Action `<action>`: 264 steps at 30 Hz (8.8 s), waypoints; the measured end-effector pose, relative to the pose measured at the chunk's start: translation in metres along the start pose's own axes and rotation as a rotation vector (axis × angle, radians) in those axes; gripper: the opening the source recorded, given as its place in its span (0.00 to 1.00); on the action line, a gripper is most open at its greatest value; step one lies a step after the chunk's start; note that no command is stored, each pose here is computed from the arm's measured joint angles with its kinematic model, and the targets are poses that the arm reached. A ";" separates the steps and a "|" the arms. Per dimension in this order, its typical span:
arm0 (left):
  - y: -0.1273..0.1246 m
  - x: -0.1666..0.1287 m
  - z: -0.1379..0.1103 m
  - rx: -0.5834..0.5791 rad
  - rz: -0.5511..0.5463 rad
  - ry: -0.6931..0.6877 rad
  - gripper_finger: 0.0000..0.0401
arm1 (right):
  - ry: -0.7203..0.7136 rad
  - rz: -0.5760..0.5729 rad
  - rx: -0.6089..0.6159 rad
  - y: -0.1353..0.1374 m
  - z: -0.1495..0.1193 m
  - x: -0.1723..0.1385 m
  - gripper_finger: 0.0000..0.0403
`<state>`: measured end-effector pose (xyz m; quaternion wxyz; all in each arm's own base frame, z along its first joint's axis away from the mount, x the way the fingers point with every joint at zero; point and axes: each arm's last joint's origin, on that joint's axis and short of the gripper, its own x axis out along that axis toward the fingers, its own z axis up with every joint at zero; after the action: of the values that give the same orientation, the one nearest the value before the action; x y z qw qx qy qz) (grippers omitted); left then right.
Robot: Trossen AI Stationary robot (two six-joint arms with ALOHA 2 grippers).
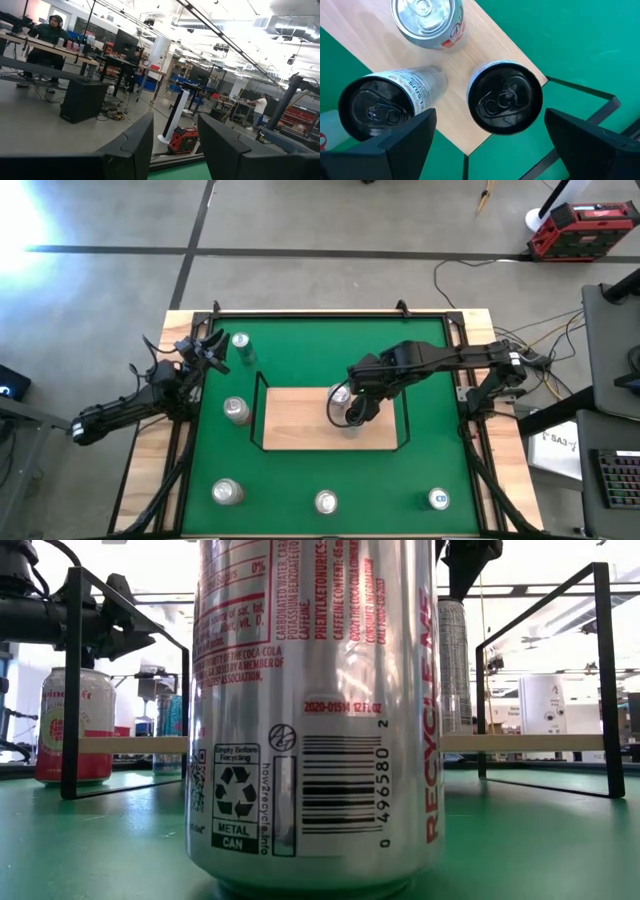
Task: Place canned beverage on shelf
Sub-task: Put the white-yellow soda can on the shelf, then adjust the white-yellow soda can on the shelf and align with the other white-yellow soda can
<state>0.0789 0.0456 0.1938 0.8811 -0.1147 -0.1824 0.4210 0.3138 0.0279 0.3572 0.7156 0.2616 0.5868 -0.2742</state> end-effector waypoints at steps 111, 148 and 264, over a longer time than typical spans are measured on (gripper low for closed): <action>0.000 0.000 0.000 0.000 0.000 0.000 0.34 | 0.014 -0.133 -1.384 0.024 -0.040 0.004 0.63; 0.000 0.000 0.000 0.001 0.000 0.000 0.34 | 0.038 -0.065 -1.544 0.011 -0.015 0.018 0.63; 0.000 0.000 0.000 0.000 0.000 0.000 0.34 | 0.004 -0.092 -1.373 -0.010 -0.010 0.004 0.75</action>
<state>0.0790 0.0456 0.1938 0.8811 -0.1146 -0.1822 0.4212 0.3008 0.0274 0.3511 0.7058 -0.2757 0.6395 0.1300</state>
